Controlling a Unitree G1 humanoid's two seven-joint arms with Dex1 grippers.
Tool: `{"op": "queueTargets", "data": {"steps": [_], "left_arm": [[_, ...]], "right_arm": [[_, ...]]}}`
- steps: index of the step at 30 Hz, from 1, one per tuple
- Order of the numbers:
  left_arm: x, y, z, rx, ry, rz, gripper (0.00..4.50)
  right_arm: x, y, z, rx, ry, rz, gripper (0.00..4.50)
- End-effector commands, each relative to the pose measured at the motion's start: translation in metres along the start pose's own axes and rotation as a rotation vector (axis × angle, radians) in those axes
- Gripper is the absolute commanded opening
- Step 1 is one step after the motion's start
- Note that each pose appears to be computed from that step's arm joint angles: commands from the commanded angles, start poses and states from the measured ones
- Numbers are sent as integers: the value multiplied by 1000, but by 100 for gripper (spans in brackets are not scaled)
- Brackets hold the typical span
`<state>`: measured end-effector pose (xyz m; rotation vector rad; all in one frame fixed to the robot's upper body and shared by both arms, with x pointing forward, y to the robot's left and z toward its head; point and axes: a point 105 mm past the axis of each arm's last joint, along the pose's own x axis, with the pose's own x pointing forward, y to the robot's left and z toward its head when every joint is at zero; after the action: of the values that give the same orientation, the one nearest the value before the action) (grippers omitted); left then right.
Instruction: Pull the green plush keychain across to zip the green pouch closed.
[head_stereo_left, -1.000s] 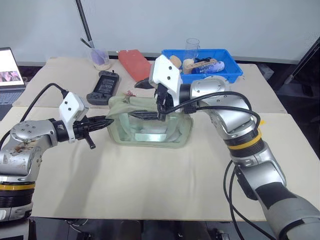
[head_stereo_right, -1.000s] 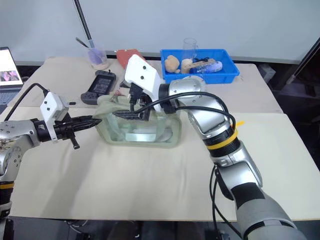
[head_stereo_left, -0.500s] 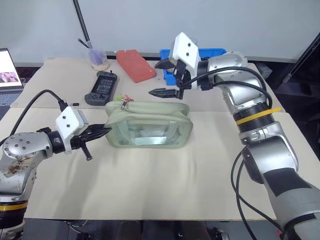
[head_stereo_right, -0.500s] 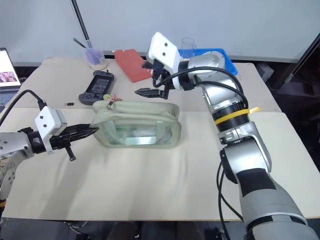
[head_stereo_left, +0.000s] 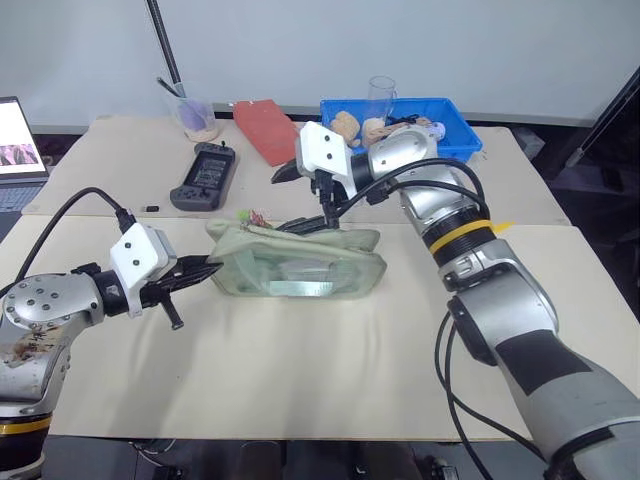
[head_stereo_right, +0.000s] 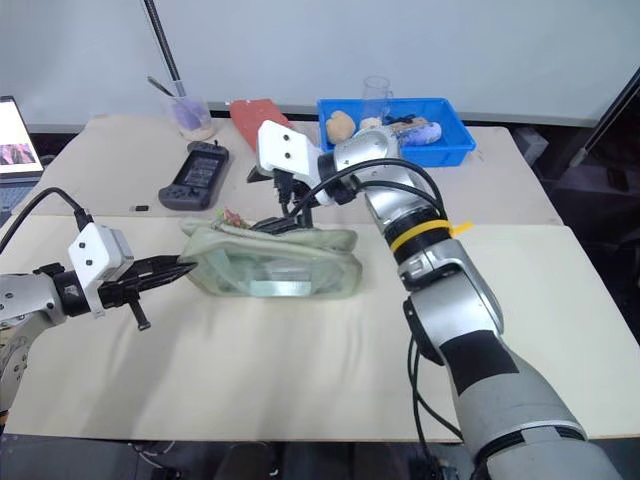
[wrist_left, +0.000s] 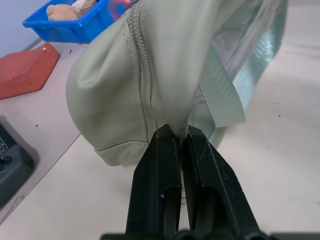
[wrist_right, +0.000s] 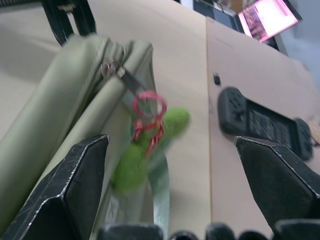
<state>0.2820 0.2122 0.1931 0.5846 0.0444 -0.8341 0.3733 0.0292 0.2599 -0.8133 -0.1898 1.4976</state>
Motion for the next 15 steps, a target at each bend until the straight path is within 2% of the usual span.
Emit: {"op": "queueTargets", "data": {"steps": [1,11,15], "left_arm": [[2,-5,-1,7,14,-27,0],[1,-7,-2,4,21,-35,0],[1,-7,-2,3,22,-36,0]], "right_arm": [[6,-4,16,-59,-29,-7,448],[22,-8,9,36,-33,-66,448],[26,-12,-3,66,24,-132,448]]}}
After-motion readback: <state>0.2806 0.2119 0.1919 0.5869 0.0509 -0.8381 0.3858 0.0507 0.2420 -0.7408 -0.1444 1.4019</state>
